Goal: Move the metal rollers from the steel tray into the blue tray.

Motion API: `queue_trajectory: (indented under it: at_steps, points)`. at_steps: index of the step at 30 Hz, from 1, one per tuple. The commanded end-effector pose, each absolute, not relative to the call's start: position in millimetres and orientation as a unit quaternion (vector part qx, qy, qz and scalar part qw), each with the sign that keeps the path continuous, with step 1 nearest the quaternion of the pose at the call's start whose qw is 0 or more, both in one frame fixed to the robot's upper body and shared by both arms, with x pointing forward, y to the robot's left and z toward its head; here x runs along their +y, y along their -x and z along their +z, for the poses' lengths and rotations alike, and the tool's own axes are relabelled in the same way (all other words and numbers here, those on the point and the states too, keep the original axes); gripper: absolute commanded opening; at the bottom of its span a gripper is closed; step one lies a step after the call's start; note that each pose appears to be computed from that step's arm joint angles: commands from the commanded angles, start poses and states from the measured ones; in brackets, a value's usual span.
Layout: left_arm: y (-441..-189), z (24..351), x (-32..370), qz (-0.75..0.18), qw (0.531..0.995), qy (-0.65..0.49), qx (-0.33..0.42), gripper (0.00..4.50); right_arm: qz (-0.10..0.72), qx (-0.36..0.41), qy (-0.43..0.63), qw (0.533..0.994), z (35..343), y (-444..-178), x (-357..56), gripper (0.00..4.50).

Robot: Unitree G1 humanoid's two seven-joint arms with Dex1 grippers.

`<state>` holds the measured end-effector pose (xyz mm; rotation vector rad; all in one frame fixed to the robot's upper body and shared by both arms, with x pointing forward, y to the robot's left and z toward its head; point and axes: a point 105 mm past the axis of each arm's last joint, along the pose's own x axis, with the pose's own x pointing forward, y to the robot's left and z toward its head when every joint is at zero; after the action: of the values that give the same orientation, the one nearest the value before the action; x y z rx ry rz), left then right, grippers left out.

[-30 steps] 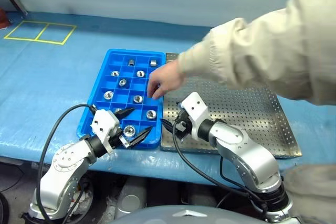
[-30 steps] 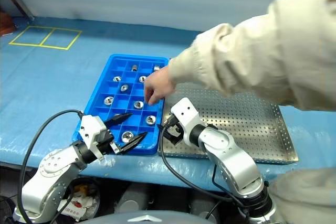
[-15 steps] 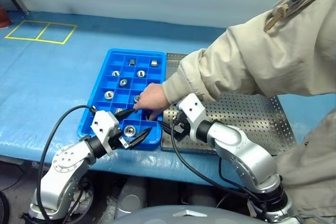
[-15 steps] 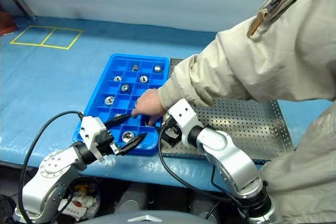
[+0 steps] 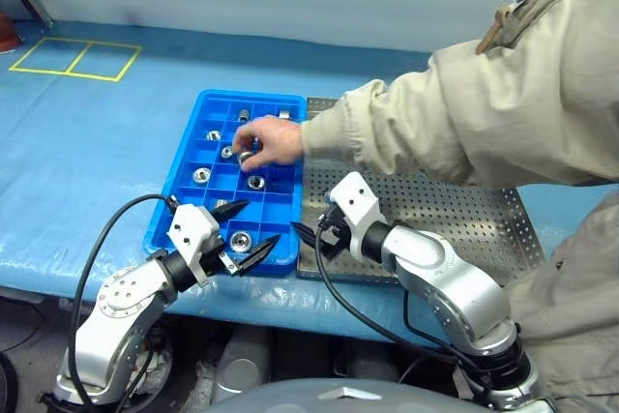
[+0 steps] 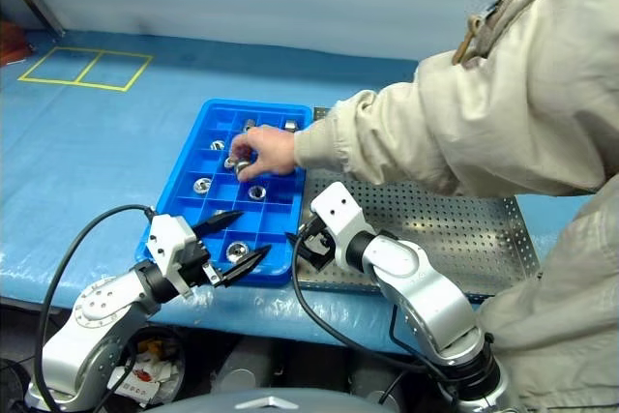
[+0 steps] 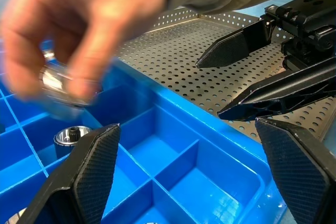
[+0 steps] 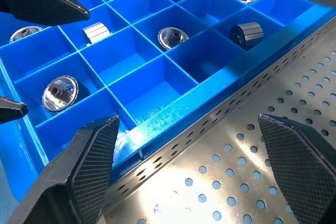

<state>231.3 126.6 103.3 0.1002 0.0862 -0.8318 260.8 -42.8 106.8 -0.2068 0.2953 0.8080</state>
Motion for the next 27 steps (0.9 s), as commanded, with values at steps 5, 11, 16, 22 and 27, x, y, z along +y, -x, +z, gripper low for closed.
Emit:
queue_trajectory:
  at_steps: [5, 11, 16, 22, 27]
  points:
    - [-229.7, 109.5, 124.1, -0.409, 0.911, -0.051, 0.026, 4.50, 0.397, 0.121, 0.105, 0.904, 116.6, -261.8, -39.3, 4.46]
    - [-230.2, 109.0, 123.9, -0.408, 0.911, -0.053, 0.026, 4.50, 0.398, 0.120, 0.107, 0.903, 116.9, -262.1, -39.4, 4.46]
    - [-230.1, 108.9, 123.8, -0.408, 0.911, -0.053, 0.026, 4.50, 0.399, 0.119, 0.109, 0.903, 117.4, -262.0, -38.6, 4.46]
    - [-230.7, 108.7, 123.3, -0.408, 0.911, -0.056, 0.025, 4.50, 0.396, 0.117, 0.109, 0.904, 117.8, -262.7, -38.9, 4.46]
    - [-231.3, 109.0, 122.3, -0.410, 0.910, -0.056, 0.024, 4.50, 0.395, 0.114, 0.109, 0.905, 118.7, -263.0, -38.8, 4.46]
